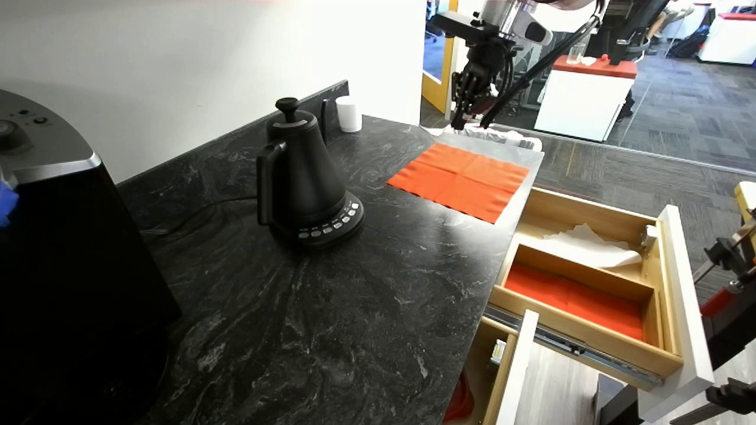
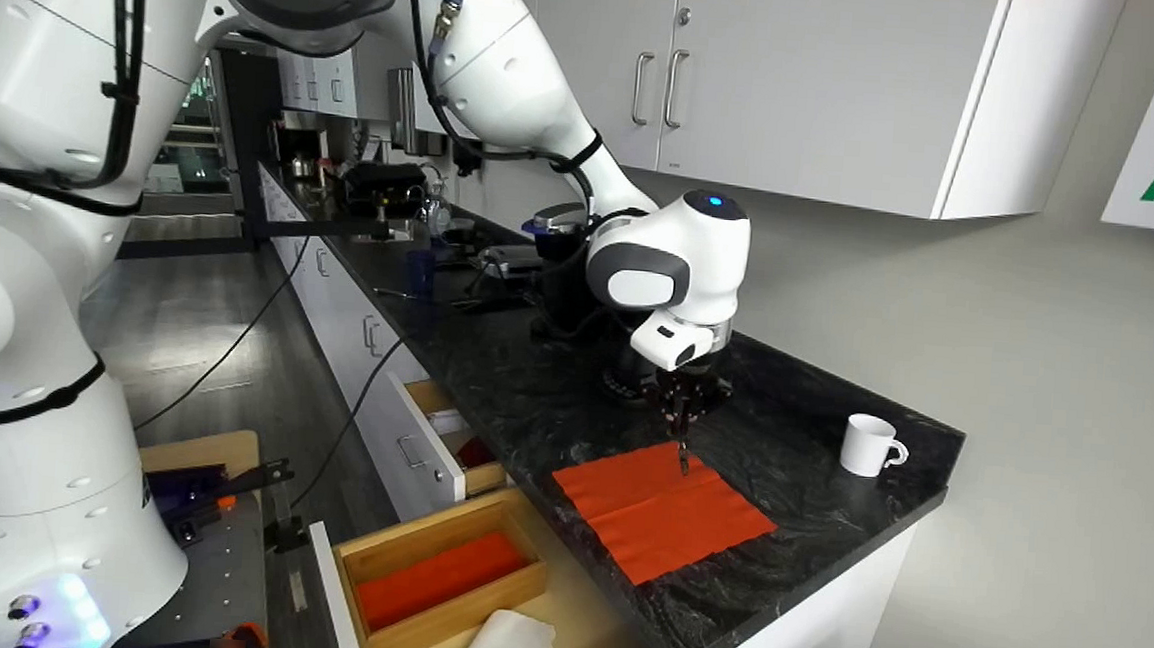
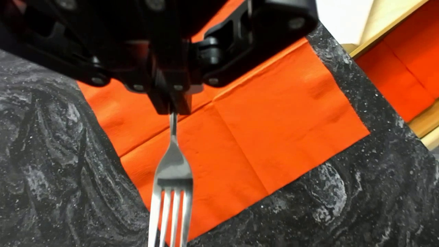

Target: Take the fork on the mat and put it in the left compartment of the drawer

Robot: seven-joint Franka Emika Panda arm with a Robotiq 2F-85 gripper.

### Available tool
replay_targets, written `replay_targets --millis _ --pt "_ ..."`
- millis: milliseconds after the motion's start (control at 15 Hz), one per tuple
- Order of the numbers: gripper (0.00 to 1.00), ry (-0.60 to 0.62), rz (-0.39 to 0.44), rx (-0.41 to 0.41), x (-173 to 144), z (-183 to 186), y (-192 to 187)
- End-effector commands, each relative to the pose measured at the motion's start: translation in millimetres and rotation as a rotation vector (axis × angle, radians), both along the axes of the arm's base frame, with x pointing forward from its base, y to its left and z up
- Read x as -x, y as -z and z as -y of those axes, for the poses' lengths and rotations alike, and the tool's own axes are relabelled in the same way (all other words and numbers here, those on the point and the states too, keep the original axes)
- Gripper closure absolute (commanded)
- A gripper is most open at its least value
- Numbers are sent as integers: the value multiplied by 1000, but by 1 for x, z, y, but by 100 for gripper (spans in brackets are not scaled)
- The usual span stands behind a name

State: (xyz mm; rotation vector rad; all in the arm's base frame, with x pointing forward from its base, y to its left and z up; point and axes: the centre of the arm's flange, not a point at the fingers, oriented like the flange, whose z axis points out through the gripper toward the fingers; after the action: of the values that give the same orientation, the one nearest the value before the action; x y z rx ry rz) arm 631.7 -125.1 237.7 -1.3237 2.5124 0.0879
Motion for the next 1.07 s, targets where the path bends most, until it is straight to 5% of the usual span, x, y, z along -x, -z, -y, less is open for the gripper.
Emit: replay_targets --millis 0,400,1000 --pt "95 111 -5 -34 33 -9 -8" --pt "96 333 37 -39 59 -25 -9" --pt "95 729 121 -93 51 -152 9"
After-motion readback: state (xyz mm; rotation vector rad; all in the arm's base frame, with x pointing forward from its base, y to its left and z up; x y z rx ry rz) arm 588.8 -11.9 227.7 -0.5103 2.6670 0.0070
